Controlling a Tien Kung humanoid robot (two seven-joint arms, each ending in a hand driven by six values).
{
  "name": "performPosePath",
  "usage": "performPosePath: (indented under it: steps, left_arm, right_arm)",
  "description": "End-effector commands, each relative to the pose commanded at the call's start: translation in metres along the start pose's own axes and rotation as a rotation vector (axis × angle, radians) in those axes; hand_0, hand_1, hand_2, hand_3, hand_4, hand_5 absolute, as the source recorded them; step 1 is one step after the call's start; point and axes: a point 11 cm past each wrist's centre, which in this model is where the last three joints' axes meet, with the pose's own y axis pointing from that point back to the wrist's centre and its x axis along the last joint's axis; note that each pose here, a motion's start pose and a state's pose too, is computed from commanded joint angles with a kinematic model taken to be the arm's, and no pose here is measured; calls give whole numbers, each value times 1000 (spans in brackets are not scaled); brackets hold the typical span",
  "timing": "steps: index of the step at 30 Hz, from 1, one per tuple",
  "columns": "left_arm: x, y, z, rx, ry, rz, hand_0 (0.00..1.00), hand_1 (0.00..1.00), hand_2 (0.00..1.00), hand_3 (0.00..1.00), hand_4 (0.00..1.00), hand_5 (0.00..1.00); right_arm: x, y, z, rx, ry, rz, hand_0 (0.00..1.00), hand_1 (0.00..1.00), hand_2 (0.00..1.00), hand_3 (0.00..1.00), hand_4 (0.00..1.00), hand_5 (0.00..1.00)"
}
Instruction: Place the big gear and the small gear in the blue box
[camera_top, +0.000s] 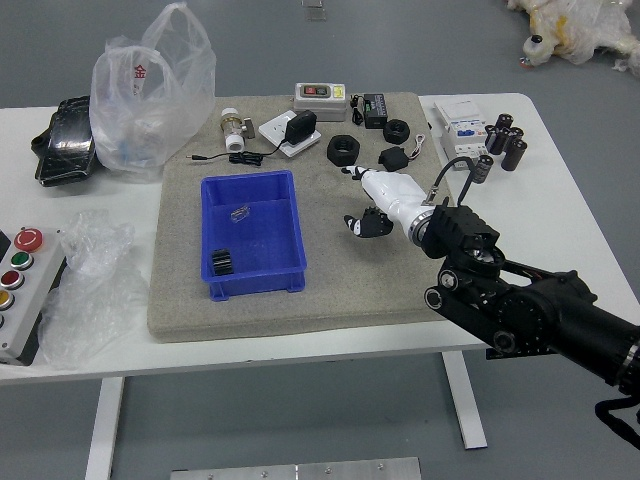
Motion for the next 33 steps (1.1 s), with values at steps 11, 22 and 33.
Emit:
performPosePath:
  steps: [11, 22, 33]
  left_arm:
    - [0, 0, 1, -2, 0, -1, 646, 582, 561, 651, 666, 350]
    - [-1, 0, 2, -8, -1, -3, 646, 582, 561, 651, 666, 350]
    - [-1, 0, 2, -9, 0, -3, 646, 582, 561, 652, 666, 350]
  right_arm:
    - [-16, -2, 16, -53, 20, -41, 679, 716, 622, 787, 657, 168]
    - [-18, -2, 25, -82, 35, -38, 562, 546, 301, 546, 466, 2]
    - [2, 0, 4, -8, 32, 27, 554, 535, 286, 528, 414, 2]
